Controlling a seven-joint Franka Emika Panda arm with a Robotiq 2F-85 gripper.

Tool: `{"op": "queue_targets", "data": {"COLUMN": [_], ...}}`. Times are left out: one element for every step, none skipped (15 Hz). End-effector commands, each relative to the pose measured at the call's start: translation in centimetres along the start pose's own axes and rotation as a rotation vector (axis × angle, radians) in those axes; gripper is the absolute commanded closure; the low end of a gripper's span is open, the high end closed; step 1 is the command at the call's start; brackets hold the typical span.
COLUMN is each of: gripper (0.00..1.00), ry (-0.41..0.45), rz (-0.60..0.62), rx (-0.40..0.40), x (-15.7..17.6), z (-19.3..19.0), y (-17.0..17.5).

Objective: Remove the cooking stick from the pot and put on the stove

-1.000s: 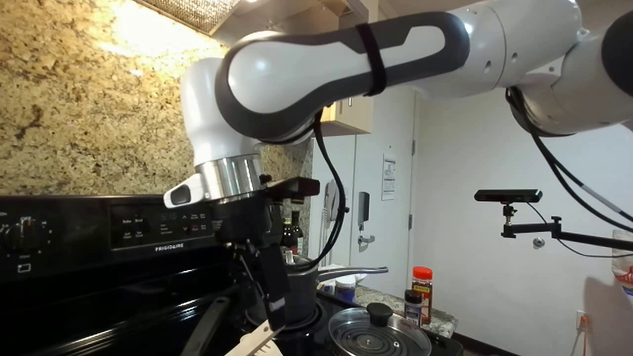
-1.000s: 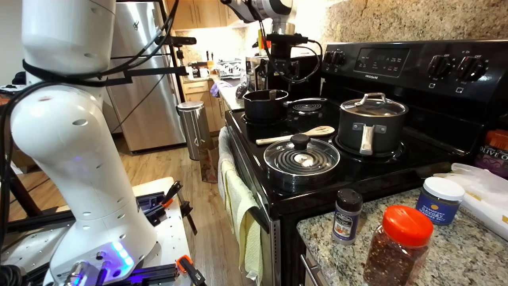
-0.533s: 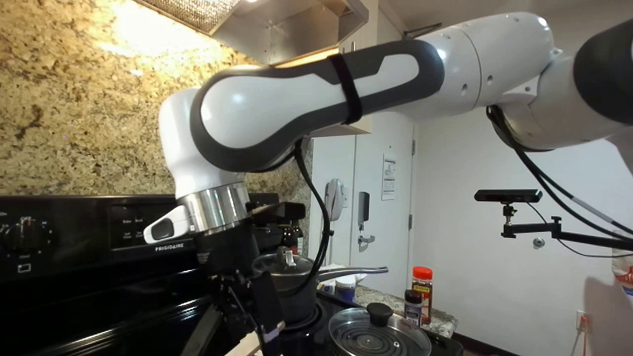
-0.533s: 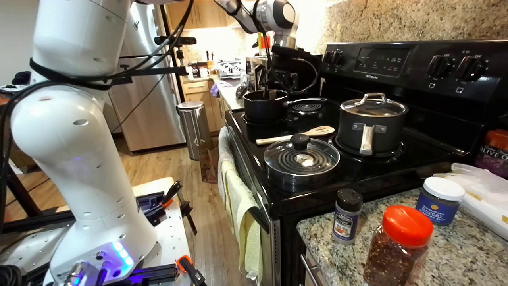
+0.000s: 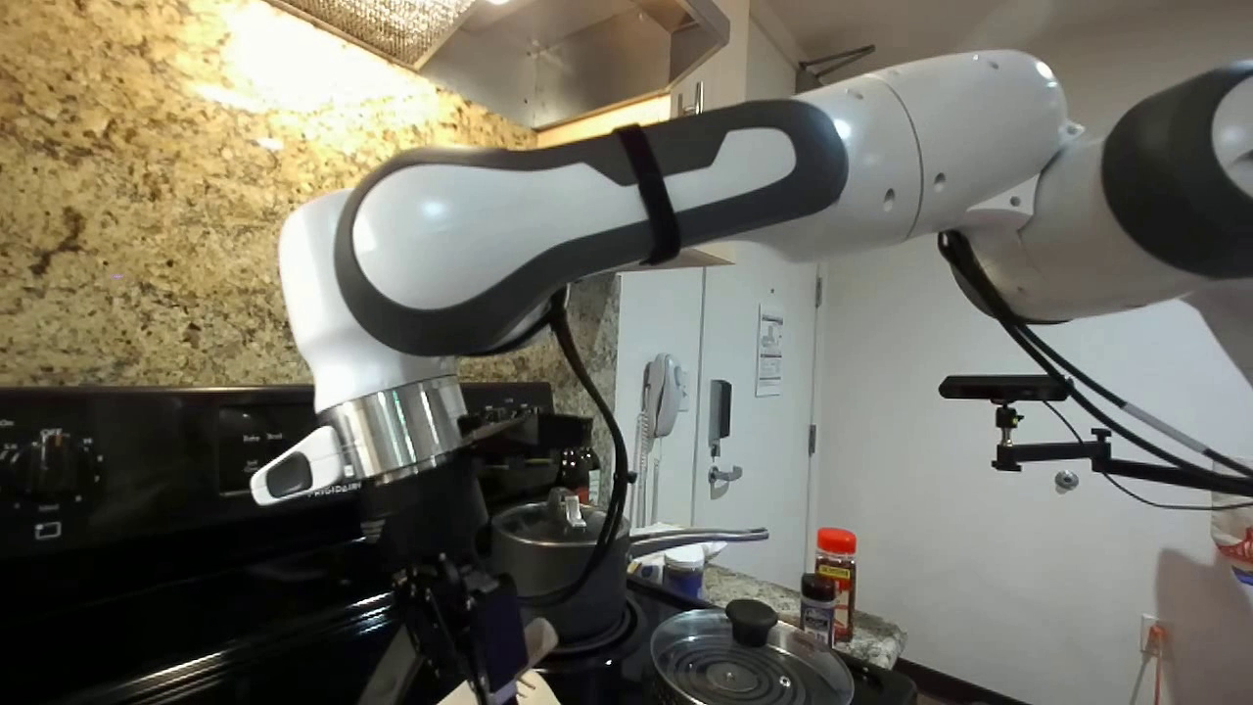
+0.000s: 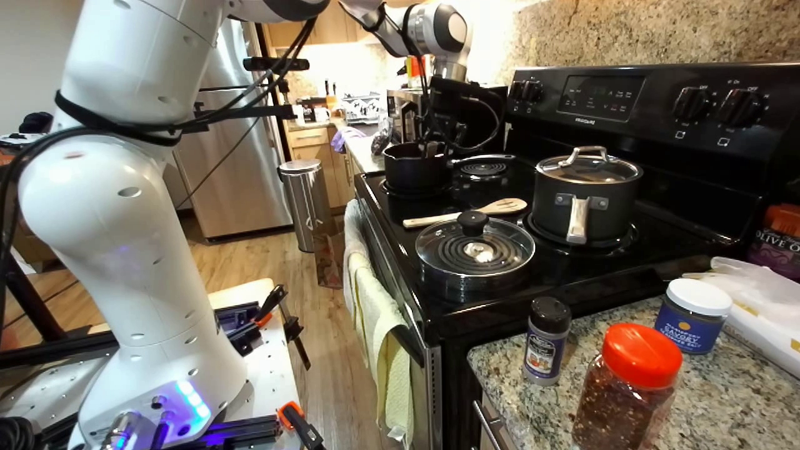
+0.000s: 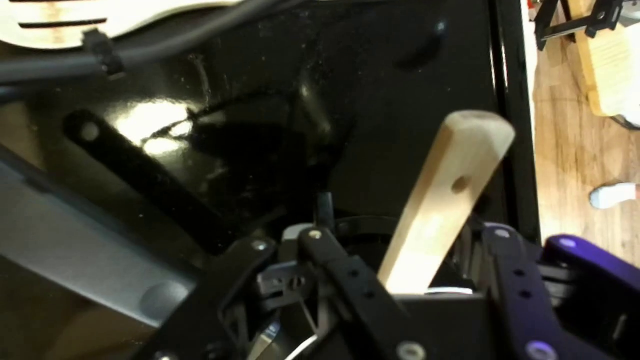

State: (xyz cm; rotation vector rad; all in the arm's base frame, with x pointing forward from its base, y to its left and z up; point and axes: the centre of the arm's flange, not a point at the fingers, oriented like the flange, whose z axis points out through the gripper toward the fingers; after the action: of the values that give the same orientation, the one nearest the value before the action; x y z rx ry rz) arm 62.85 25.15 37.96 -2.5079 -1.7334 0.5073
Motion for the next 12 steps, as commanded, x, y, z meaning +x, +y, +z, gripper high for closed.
{"op": "queue_targets", "data": {"gripper": [0.73, 0.79, 0.87, 0.92, 0.97, 0.98, 1.00, 1.00, 0.99, 0.98, 0.98, 0.98], "ry": [0.002, 0.003, 0.005, 0.010, 0.017, 0.025, 0.030, 0.038, 0.043, 0.046, 0.050, 0.053], "rz": [-0.026, -0.026, -0.025, -0.023, -0.022, -0.020, -0.020, -0.021, -0.021, -0.021, -0.021, -0.019], "rx": [0.013, 0.011, 0.010, 0.009, 0.008, 0.006, 0.009, 0.010, 0.008, 0.007, 0.006, 0.005], "x": [0.59, 0.59, 0.54, 0.47, 0.41, 0.32, 0.26, 0.21, 0.16, 0.11, 0.07, 0.00], "z": [-0.91, -0.95, -1.00, -1.06, -1.11, -1.16, -1.21, -1.32, -1.44, -1.55, -1.65, -1.73], "y": [0.65, 0.65, 0.66, 0.65, 0.62, 0.59, 0.56, 0.53, 0.50, 0.44, 0.40, 0.38]}}
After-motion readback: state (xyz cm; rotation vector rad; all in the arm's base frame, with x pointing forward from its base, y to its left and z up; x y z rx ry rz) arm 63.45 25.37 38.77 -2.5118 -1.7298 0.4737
